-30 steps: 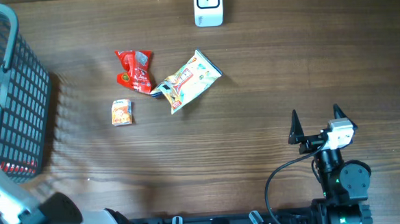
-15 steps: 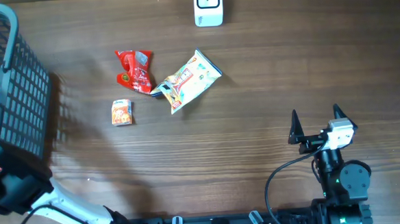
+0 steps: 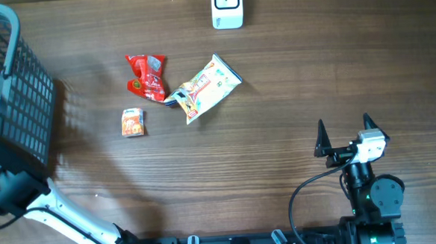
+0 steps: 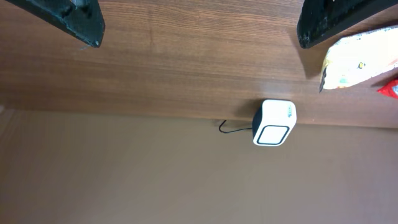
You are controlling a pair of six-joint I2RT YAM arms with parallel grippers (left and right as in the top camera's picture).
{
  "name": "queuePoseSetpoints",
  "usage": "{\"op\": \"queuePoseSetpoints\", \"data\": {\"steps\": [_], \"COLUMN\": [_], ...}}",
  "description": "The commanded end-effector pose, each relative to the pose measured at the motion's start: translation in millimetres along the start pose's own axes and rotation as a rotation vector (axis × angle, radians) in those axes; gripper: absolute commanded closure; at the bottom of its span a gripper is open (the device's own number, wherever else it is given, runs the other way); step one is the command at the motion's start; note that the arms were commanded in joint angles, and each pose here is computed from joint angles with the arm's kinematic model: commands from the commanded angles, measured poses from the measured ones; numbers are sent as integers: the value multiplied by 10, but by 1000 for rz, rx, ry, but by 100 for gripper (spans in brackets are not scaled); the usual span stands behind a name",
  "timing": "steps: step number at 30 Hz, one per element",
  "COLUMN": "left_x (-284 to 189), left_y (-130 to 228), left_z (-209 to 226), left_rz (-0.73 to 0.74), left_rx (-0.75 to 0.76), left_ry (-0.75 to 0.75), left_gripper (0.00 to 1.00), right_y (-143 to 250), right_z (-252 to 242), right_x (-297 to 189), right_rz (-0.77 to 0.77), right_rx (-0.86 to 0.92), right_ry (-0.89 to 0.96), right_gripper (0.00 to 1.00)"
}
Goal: Scan the item barcode
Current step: 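Lower the left gripper into the basket toward another orange box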
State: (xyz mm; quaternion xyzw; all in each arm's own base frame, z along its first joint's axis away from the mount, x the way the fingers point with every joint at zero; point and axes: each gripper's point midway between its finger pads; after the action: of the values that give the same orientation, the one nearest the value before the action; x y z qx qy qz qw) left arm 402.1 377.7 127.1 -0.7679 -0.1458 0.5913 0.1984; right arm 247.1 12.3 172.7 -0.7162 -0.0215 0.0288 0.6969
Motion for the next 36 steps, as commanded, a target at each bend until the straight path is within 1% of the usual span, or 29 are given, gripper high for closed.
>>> {"op": "queuePoseSetpoints", "data": {"steps": [1,8,17,25,34,35,36], "left_x": [228,470,800,830,1030,1037,1038], "left_y": [46,97,275,213,312,308,305], "left_z": [73,101,179,116,207,221,221], "left_rz": [4,7,45,17,35,34,34], "left_rx": [-8,-8,3,-5,0,-2,-2], "left_ry": [-39,-54,-89,-63,-95,-98,-98], "left_gripper": [4,5,5,5,19,23,30], "right_y": [-13,-12,-13,-13,-13,-13,-12], "right_z": [-14,-14,-14,-14,-14,-14,-14], "right_x": [-3,-3,-3,-3,-3,-3,-3], "right_rz": [-7,-7,-7,-7,-7,-7,-7], "right_rx": [8,8,8,8,8,8,8], "right_ry": [10,10,10,10,10,10,10], "right_gripper": [0,0,0,0,0,0,0]}}
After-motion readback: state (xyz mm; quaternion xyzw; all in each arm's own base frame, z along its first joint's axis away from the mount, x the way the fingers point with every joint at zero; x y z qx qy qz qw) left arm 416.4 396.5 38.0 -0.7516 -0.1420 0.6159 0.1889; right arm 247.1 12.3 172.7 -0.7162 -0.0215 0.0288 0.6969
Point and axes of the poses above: each gripper's point midway between its finger pads, its own x axis out along the fingers, its own z axis along the line the jaws close on, y = z × x
